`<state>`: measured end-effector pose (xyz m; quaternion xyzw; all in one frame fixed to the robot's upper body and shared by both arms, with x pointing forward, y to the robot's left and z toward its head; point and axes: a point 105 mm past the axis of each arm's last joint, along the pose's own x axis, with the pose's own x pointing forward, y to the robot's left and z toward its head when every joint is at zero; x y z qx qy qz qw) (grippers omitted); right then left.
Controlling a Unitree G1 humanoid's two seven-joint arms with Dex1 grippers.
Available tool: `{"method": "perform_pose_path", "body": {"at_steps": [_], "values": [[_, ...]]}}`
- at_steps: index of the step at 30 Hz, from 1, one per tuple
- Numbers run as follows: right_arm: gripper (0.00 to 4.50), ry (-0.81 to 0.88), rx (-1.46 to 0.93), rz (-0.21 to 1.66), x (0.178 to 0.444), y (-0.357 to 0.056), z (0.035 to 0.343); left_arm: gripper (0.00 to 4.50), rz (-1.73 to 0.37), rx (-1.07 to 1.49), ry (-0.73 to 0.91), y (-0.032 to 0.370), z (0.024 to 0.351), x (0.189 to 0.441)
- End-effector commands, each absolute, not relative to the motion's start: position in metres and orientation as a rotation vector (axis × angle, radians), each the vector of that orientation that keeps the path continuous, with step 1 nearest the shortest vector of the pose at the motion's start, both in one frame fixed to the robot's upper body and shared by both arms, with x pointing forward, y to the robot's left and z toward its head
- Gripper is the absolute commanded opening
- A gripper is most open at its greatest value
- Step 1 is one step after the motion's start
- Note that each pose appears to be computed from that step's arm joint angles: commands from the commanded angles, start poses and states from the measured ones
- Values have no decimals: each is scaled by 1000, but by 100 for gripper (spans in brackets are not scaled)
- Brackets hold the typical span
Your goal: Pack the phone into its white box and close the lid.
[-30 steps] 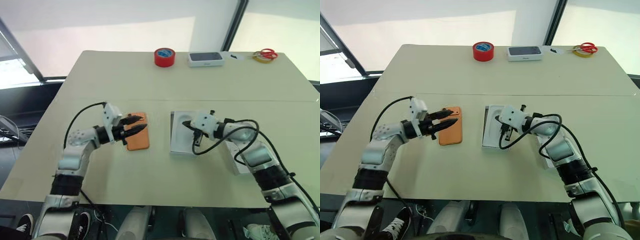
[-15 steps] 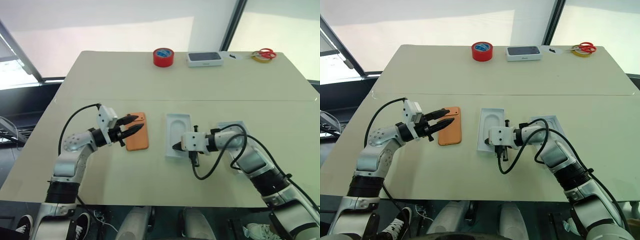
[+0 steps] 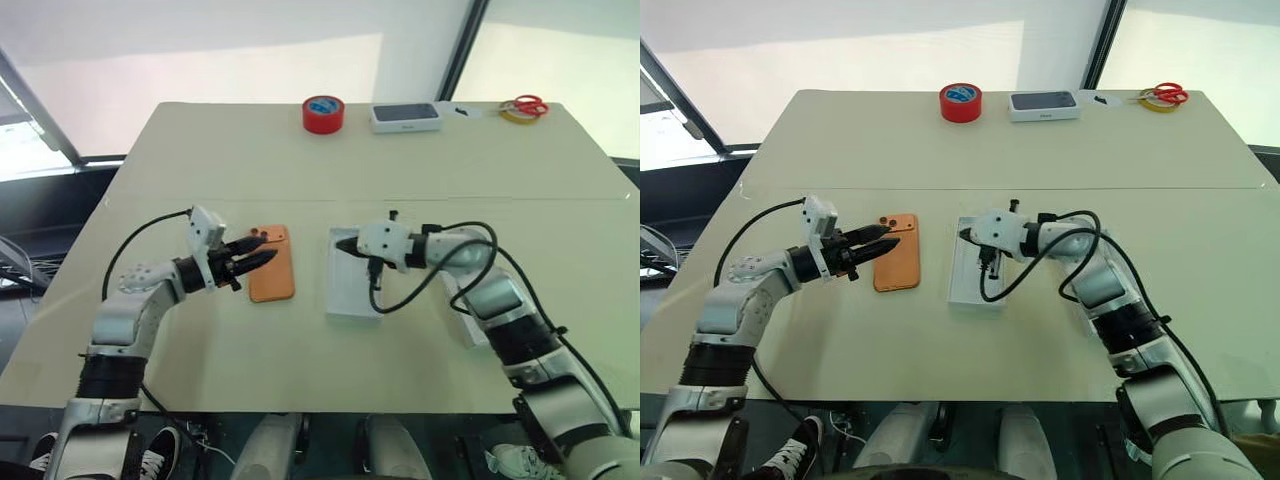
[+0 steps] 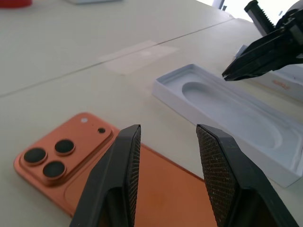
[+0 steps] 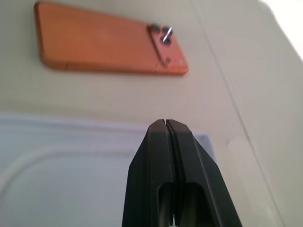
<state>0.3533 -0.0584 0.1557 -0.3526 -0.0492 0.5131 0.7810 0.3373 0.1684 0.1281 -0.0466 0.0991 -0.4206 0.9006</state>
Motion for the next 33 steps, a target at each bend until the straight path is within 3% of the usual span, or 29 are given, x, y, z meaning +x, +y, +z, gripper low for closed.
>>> {"method": "perform_pose_path", "body": {"at_steps": [1, 8, 14, 21, 33], "values": [[4, -159, -765, 1096, 361, -34, 168, 197, -797, -221, 290, 185, 126, 337], [4, -101, -837, 1187, 364, 12, 151, 197, -642, -444, 436, 206, 118, 341], [4, -34, -1082, 1218, 370, 8, 125, 197, -626, -549, 551, 189, 110, 334], [4, 28, -1123, 1251, 370, 3, 112, 197, -628, -546, 739, 176, 87, 319], [4, 44, -1062, 1349, 348, 21, 104, 197, -719, -512, 854, 140, 76, 323]]}}
